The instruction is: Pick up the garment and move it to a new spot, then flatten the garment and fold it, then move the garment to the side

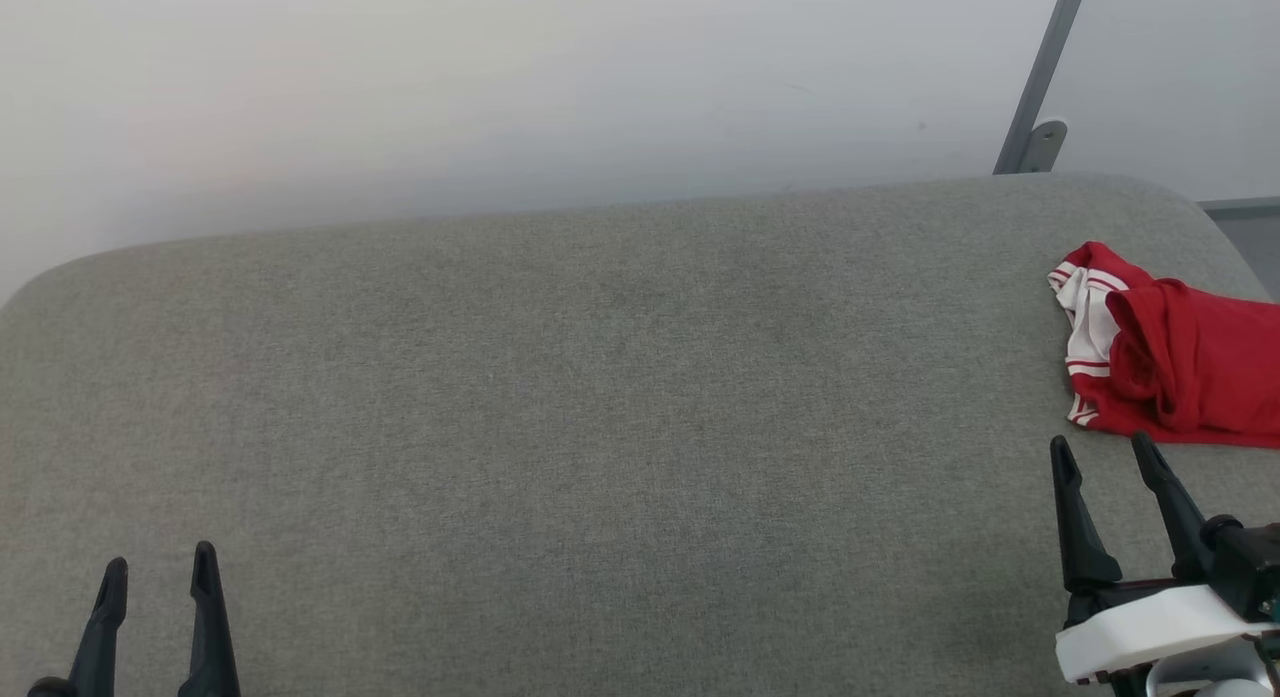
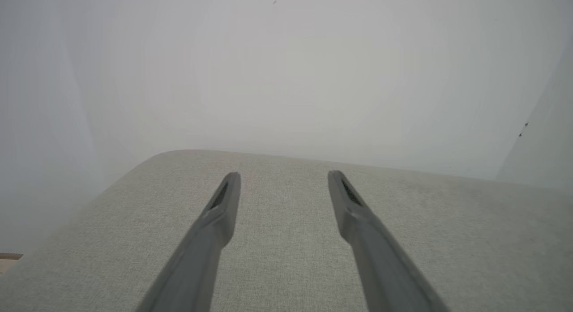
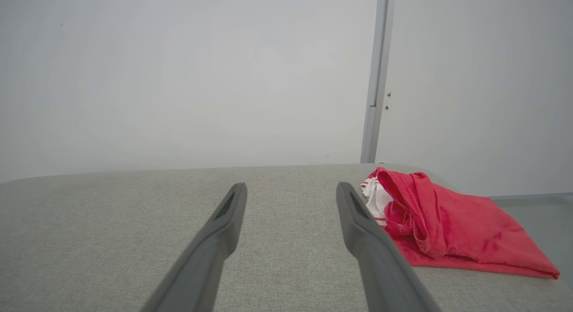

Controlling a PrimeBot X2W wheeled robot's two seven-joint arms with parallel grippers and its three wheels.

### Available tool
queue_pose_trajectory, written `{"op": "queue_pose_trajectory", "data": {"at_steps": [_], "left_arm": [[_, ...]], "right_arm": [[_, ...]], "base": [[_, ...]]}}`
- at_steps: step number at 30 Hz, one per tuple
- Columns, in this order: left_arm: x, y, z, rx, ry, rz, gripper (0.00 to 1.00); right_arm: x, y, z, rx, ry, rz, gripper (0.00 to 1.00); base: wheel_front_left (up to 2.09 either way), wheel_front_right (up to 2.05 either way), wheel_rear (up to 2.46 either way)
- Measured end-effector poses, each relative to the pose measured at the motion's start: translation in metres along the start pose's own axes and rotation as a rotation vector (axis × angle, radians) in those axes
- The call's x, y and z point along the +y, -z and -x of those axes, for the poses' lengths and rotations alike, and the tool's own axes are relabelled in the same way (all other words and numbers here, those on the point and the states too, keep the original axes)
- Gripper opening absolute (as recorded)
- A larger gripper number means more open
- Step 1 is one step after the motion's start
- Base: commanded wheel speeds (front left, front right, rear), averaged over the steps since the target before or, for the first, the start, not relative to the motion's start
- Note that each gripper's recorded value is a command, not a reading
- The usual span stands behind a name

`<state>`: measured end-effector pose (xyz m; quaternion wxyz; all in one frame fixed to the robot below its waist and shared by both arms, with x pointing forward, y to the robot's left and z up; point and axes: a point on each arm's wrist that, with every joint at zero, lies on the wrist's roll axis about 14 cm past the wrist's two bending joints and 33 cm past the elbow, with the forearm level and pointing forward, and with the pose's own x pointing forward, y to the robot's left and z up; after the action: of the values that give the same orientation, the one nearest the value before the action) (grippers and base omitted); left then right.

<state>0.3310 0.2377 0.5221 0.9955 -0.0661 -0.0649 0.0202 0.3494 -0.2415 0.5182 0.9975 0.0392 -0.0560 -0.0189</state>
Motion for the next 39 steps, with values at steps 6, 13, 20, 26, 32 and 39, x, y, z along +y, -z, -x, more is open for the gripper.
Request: {"op": "queue_pose_trajectory", "data": {"at_steps": [6, 13, 20, 26, 32, 39], "left_arm": [[0.0, 0.01, 0.004, 0.03, -0.014, 0.017, 0.0], [0.001, 0.025, 0.008, 0.081, -0.048, 0.115, 0.0], [0.001, 0.029, 0.003, 0.093, -0.076, 0.245, 0.0], [0.0, 0.031, -0.002, 0.099, -0.092, 0.345, 0.0], [-0.002, 0.033, -0.007, 0.107, -0.106, 0.452, 0.0], [-0.004, 0.035, -0.011, 0.115, -0.118, 0.557, 0.0]], "right_arm": [[0.0, 0.012, 0.005, 0.037, 0.01, -0.012, 0.0], [-0.002, 0.028, 0.011, 0.093, 0.044, -0.111, 0.0], [-0.003, 0.029, 0.008, 0.097, 0.075, -0.24, 0.0], [-0.002, 0.031, 0.007, 0.106, 0.096, -0.345, 0.0], [-0.001, 0.03, 0.002, 0.104, 0.109, -0.458, 0.0], [0.001, 0.032, 0.0, 0.114, 0.123, -0.564, 0.0]], "base": [[0.0, 0.0, 0.0], [0.0, 0.0, 0.0], [0.0, 0.0, 0.0], [0.0, 0.0, 0.0], [0.0, 0.0, 0.0], [0.0, 0.0, 0.0]]}}
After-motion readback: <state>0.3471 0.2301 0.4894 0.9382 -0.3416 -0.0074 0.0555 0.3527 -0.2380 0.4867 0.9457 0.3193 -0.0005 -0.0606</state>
